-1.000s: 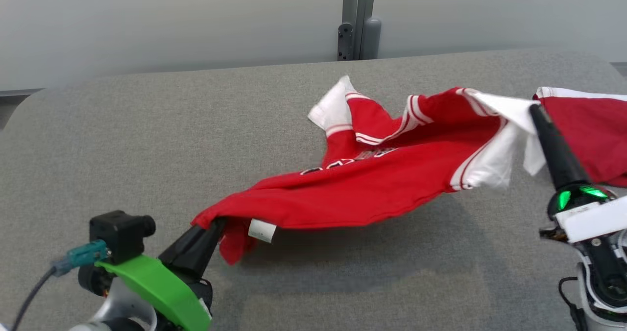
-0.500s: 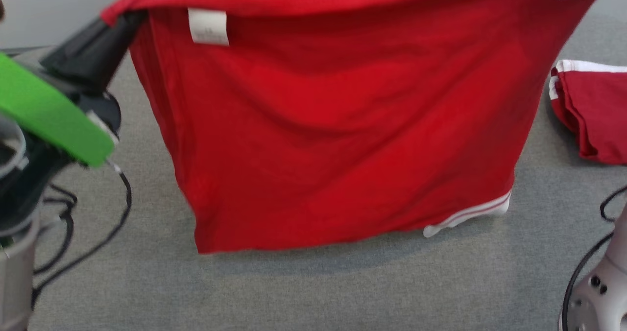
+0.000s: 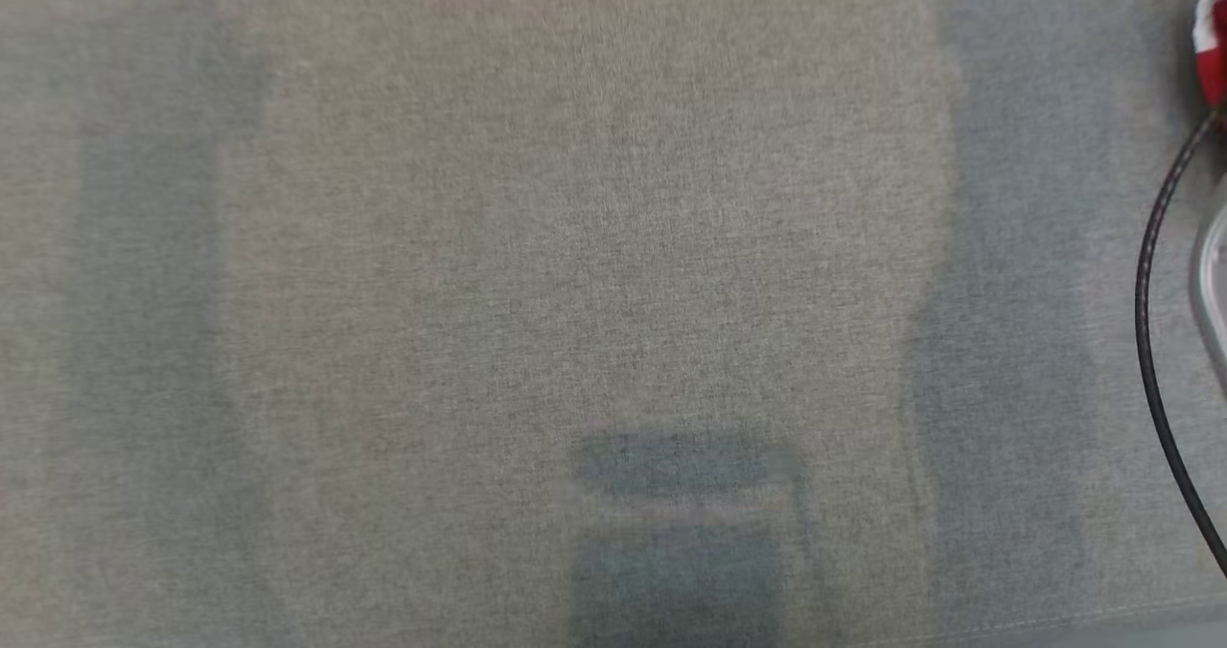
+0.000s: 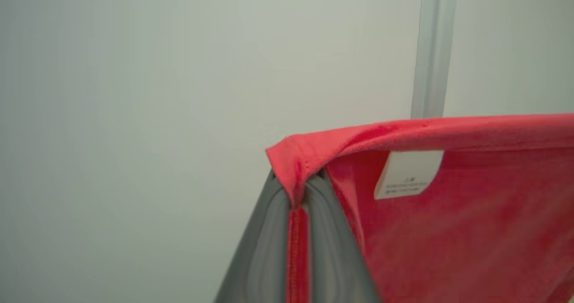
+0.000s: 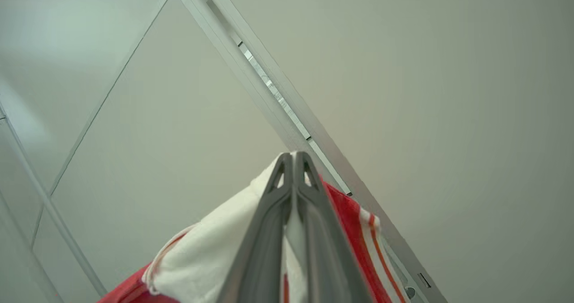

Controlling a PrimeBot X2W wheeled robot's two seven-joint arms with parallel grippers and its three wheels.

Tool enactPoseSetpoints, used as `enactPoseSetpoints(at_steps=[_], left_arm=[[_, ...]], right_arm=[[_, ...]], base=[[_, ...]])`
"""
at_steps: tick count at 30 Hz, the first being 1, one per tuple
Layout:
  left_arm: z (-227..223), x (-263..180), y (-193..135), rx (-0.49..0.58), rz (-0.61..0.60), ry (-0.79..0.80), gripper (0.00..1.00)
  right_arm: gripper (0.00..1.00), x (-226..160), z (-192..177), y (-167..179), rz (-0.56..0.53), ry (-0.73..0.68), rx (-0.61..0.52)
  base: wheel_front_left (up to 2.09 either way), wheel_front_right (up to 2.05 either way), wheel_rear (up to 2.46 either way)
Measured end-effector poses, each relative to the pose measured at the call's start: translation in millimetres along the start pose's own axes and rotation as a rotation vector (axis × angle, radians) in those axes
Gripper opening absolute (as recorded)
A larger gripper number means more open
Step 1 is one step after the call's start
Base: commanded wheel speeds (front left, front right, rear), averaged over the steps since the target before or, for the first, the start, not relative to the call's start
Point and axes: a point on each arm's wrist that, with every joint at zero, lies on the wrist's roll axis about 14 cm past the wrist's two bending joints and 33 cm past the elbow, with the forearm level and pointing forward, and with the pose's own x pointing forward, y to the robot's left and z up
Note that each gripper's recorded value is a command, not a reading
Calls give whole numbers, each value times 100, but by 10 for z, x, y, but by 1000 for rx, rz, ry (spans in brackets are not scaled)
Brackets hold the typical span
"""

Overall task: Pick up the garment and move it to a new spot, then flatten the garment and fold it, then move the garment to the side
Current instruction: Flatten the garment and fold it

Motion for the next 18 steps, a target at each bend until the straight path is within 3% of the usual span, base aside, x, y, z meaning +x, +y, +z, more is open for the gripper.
enactPoseSetpoints(at_steps=[4,7,12,18], left_arm=[[-798,80,47,-66,13,62,0],[-1548,-80,66,-103,17,188,0],[-2880,-951,-105,-176,9,511,0],[-3340,-2036,-604,-297,-94,750,0]], right_arm=[[0,29,-496,-349,-56,41,40],[0,-200,-1062,-697,-112,143,35],[0,-1185,-1945,-1442,-296,339,42],[0,-2364,-2019,-1807,-477,420,106]], base=[[0,0,0],[0,0,0],[0,0,0],[0,0,0]])
